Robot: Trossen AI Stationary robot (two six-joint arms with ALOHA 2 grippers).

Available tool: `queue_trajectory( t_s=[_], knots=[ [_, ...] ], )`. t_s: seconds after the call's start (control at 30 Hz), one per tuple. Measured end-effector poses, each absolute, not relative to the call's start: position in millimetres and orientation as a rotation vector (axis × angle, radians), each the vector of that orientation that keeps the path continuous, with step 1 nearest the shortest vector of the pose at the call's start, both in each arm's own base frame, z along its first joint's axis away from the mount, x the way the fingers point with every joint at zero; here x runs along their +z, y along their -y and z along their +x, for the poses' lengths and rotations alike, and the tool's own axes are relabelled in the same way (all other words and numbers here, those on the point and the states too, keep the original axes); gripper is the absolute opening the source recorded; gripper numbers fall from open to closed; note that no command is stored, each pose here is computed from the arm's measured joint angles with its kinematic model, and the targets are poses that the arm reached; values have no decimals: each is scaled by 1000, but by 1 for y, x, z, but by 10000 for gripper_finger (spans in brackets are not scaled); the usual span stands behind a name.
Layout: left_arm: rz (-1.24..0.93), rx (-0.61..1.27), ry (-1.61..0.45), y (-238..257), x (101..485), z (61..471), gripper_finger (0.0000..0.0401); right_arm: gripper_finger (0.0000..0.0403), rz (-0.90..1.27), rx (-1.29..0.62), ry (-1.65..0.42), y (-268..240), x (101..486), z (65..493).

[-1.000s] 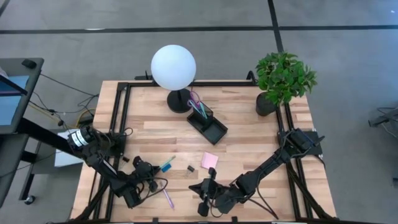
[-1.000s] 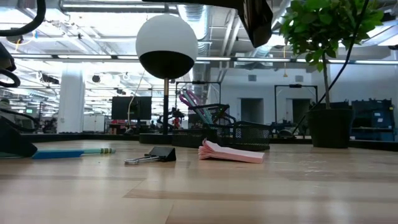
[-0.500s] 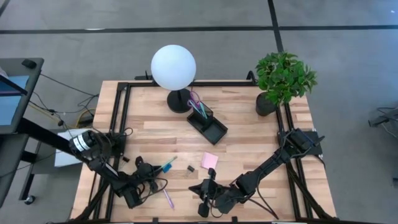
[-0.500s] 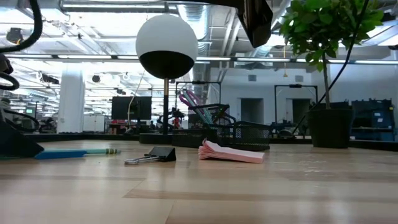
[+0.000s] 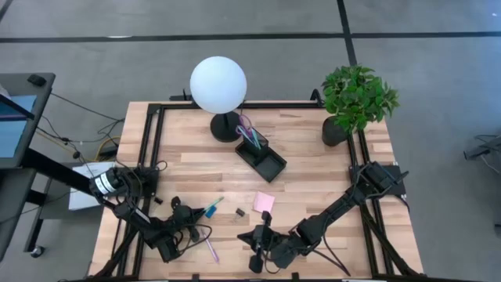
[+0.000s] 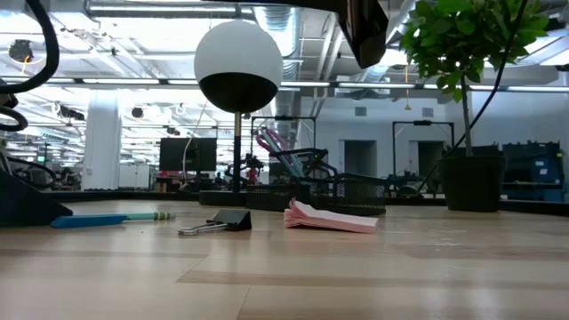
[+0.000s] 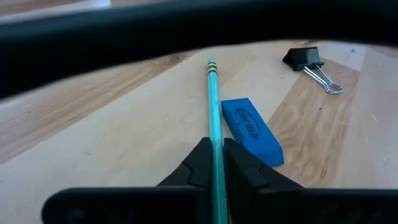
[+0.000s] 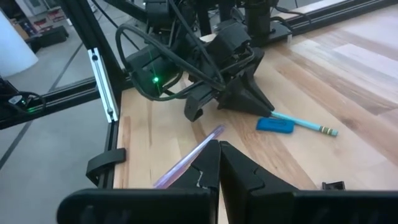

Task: Pick and place office supplies into organizer
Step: Put the blue pencil into the desk organizer

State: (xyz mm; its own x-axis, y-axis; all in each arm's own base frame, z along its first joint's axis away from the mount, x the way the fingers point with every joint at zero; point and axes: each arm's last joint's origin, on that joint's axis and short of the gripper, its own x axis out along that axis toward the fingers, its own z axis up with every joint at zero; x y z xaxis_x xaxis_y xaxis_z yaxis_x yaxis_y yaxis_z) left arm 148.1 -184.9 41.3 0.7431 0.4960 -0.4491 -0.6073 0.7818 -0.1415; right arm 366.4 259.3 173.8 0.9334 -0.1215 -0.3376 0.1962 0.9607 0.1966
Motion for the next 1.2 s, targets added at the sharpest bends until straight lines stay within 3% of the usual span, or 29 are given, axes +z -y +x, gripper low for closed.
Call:
queue_trajectory(
  t_s=[0.5,0.77,1.2],
  knots=[
    [-304,647,-532,179,87,158,6,2,62,-166,-363,-219,174,394],
    [-232,657,-541,163,109,172,6,44,83,-169,-420,-200,169,402],
    [-163,549,-621,99,198,205,6,3,140,-340,-406,-281,168,319]
  ],
)
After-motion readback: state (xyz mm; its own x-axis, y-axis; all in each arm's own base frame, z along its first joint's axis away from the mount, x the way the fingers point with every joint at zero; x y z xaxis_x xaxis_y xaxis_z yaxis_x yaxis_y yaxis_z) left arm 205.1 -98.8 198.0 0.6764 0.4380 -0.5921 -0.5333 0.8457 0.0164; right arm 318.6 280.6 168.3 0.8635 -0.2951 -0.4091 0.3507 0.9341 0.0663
